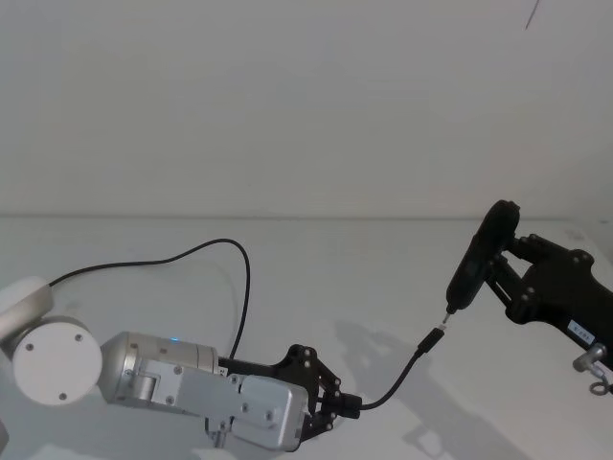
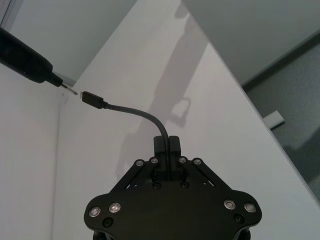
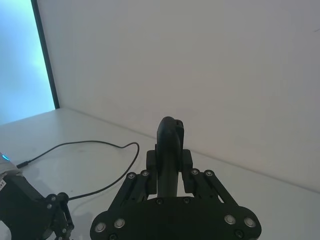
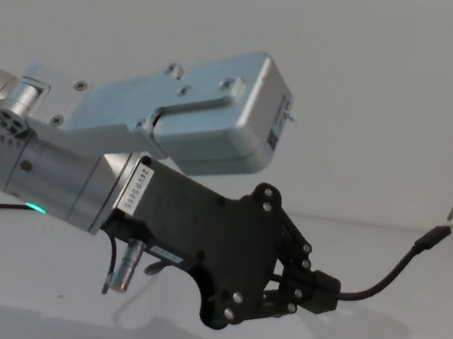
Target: Pick up the data cable with the one hand.
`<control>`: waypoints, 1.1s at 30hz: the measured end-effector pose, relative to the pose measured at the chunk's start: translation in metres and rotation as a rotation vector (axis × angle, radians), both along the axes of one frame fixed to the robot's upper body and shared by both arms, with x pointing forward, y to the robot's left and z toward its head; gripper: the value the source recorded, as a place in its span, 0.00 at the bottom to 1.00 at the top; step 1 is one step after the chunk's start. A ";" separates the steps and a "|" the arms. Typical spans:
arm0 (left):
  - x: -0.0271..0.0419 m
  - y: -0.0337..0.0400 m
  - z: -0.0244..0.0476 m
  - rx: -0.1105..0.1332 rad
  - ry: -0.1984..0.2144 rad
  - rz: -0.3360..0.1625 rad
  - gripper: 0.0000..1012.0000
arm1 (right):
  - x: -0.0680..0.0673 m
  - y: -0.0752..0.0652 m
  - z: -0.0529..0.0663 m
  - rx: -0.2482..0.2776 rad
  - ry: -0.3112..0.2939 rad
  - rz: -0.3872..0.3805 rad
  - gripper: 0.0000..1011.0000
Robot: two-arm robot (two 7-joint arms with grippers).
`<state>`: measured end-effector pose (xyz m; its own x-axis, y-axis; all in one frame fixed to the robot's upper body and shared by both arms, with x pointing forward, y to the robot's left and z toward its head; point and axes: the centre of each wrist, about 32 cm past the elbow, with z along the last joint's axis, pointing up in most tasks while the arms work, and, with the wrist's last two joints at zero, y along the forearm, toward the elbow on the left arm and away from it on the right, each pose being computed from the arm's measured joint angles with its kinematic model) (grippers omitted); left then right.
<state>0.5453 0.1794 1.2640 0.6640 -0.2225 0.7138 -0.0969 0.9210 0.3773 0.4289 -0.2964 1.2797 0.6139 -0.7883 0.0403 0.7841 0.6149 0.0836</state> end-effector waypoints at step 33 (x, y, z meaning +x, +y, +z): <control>0.0000 0.0000 0.0000 0.000 0.000 0.000 0.04 | 0.001 0.000 0.001 -0.009 0.018 0.002 0.28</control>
